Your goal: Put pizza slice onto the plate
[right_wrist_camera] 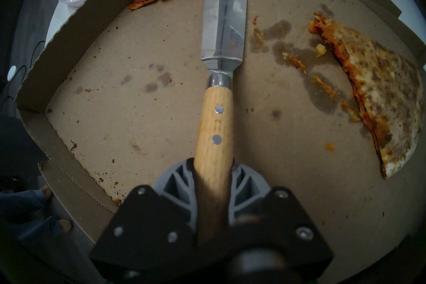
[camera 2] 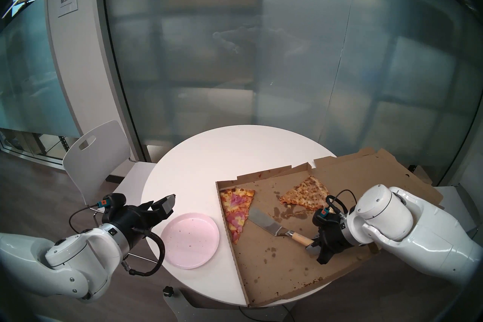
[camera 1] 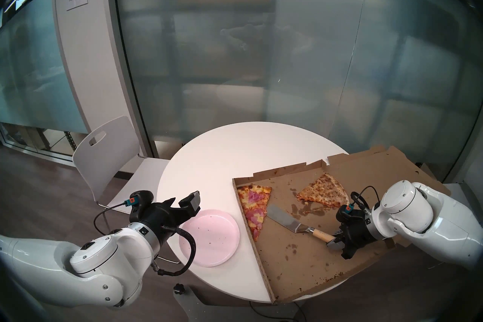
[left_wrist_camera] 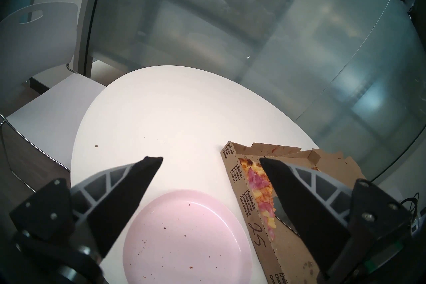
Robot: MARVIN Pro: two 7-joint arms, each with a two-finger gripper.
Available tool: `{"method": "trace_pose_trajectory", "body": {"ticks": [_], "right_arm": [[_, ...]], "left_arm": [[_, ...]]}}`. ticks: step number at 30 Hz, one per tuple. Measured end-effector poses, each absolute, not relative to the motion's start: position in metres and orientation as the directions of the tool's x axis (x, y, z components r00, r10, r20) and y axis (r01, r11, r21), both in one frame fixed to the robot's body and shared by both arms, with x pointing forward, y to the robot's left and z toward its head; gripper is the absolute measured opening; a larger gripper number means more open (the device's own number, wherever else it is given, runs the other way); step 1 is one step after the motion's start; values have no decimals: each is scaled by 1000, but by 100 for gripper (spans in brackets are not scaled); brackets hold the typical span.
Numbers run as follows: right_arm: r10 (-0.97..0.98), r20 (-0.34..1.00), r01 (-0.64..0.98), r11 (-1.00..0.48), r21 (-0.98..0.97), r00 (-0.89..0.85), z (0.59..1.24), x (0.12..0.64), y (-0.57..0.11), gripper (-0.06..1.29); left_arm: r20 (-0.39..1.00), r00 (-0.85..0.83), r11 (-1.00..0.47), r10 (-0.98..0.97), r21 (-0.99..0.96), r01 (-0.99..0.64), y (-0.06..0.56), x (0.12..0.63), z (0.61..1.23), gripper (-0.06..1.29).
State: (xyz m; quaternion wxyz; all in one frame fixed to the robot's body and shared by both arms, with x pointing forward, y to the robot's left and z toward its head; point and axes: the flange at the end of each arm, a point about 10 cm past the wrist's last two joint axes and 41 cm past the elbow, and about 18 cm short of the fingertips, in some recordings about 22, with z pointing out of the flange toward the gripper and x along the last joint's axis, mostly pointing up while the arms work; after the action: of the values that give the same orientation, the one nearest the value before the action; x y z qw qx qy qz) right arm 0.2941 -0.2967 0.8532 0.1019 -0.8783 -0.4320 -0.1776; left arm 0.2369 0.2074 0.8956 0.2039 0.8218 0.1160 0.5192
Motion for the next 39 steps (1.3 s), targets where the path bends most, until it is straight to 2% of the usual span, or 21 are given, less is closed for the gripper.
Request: {"method": "trace_pose_trajectory", "body": {"ticks": [11, 13, 15, 17, 19, 23, 25, 39], "right_arm": [[724, 376, 793, -607, -49, 578, 839, 306, -295, 14], [727, 370, 794, -605, -55, 579, 838, 307, -295, 14], [730, 362, 796, -602, -61, 579, 837, 308, -295, 14], [734, 356, 799, -598, -64, 578, 838, 309, -294, 14], [739, 351, 802, -593, -67, 576, 838, 309, -293, 14], [746, 341, 808, -585, -72, 571, 841, 310, -290, 14], [750, 336, 809, -582, -74, 570, 842, 310, -289, 14], [762, 334, 824, -560, -91, 555, 856, 311, -280, 14]], "left_arm": [[828, 502, -933, 248, 344, -105, 199, 244, 899, 121], [834, 504, -939, 223, 322, -118, 198, 248, 902, 117], [843, 502, -944, 192, 298, -139, 195, 252, 906, 106], [853, 496, -948, 158, 271, -164, 193, 257, 910, 82], [864, 488, -952, 122, 240, -188, 191, 262, 912, 50], [885, 464, -957, 36, 165, -240, 190, 275, 911, 23], [893, 450, -955, -10, 125, -270, 190, 281, 909, 0], [903, 354, -862, -242, -33, -505, 174, 307, 871, -2]]}}
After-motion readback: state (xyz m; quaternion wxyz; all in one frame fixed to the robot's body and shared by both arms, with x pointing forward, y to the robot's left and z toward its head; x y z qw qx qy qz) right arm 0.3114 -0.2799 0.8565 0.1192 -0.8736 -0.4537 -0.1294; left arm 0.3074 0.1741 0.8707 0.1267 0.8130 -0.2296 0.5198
